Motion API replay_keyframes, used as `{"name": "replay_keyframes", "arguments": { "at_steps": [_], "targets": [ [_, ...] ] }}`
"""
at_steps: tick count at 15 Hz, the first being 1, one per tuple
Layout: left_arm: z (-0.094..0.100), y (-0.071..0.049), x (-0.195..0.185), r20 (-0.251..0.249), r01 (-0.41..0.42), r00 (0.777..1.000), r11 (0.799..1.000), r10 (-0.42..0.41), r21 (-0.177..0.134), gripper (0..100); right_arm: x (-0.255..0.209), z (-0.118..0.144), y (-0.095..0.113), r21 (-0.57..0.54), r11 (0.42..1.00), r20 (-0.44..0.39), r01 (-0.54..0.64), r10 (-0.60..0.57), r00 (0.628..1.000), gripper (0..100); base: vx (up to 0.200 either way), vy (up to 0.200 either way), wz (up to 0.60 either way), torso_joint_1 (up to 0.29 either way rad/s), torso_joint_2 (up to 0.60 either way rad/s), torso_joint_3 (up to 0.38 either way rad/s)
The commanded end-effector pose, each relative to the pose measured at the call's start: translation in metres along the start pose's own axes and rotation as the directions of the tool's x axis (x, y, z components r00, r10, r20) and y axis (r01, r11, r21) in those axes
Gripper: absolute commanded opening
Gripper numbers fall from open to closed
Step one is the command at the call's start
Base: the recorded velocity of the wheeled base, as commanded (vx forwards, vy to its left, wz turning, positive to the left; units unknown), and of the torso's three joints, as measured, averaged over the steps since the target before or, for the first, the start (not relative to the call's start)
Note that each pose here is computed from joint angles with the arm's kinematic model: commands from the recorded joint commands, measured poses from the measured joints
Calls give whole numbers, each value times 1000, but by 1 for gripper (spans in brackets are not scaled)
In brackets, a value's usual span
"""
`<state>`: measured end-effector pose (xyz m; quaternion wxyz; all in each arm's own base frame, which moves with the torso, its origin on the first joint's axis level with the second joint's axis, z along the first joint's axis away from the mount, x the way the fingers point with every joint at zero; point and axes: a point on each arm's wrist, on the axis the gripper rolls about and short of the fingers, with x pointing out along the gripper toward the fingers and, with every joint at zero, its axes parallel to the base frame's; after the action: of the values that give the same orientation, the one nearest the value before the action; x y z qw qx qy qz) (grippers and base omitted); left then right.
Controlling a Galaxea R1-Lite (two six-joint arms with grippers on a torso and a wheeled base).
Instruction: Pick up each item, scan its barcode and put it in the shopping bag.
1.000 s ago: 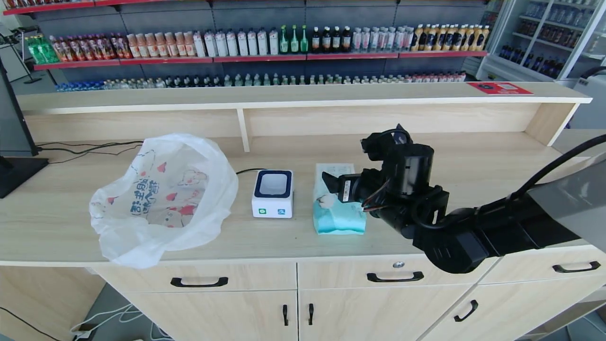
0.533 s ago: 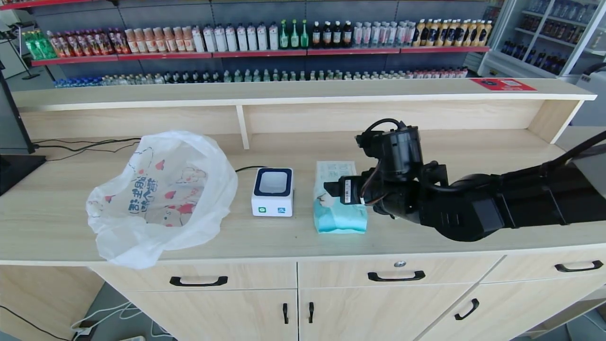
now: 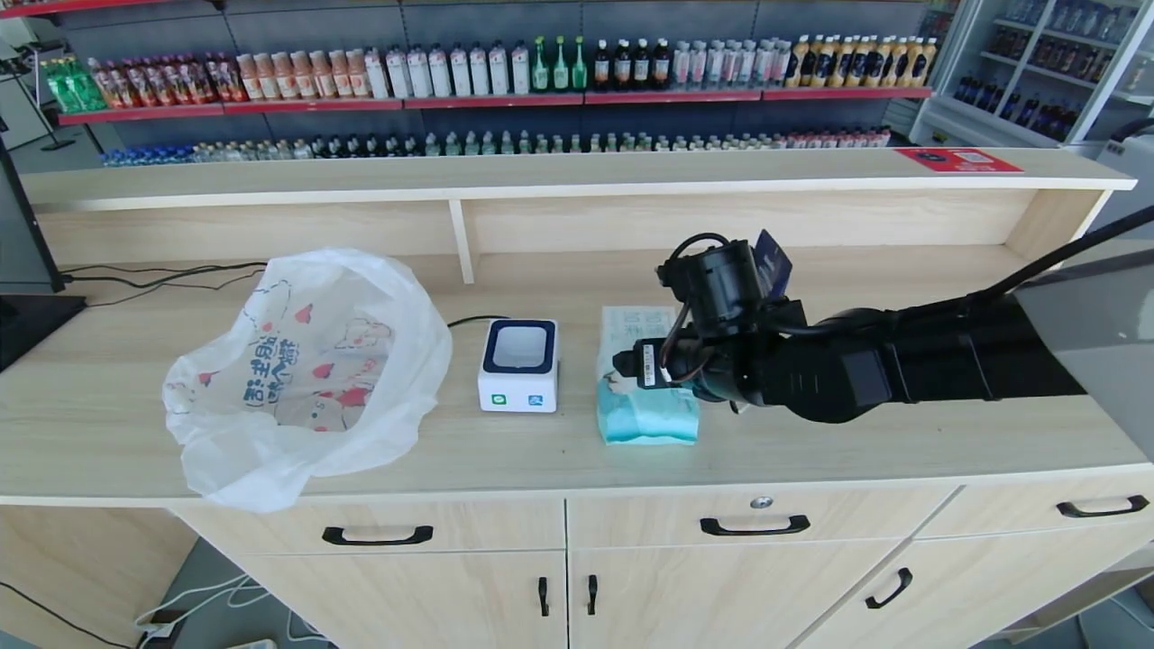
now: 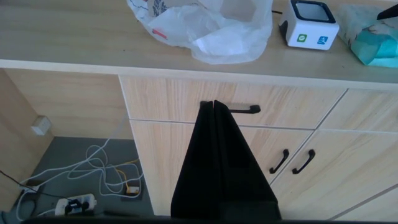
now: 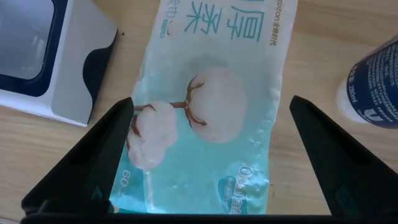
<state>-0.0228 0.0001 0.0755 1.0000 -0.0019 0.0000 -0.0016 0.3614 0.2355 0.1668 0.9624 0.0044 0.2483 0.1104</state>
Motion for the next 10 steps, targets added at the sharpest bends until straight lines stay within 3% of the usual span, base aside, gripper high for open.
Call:
{"name": "replay_keyframes", "arguments": {
  "at_steps": [1, 10],
  "targets": [
    [0, 0, 0, 0, 0, 1000, 1000, 0, -1, 0, 13, 0, 4, -3, 1000, -10, -4, 4, 1000, 100, 0, 0, 0, 0, 0, 0],
    [0, 0, 0, 0, 0, 1000, 1000, 0, -1, 0, 34, -3, -10, 2, 999, -30, 38, -38, 999, 100, 0, 0, 0, 0, 0, 0]
  ]
}}
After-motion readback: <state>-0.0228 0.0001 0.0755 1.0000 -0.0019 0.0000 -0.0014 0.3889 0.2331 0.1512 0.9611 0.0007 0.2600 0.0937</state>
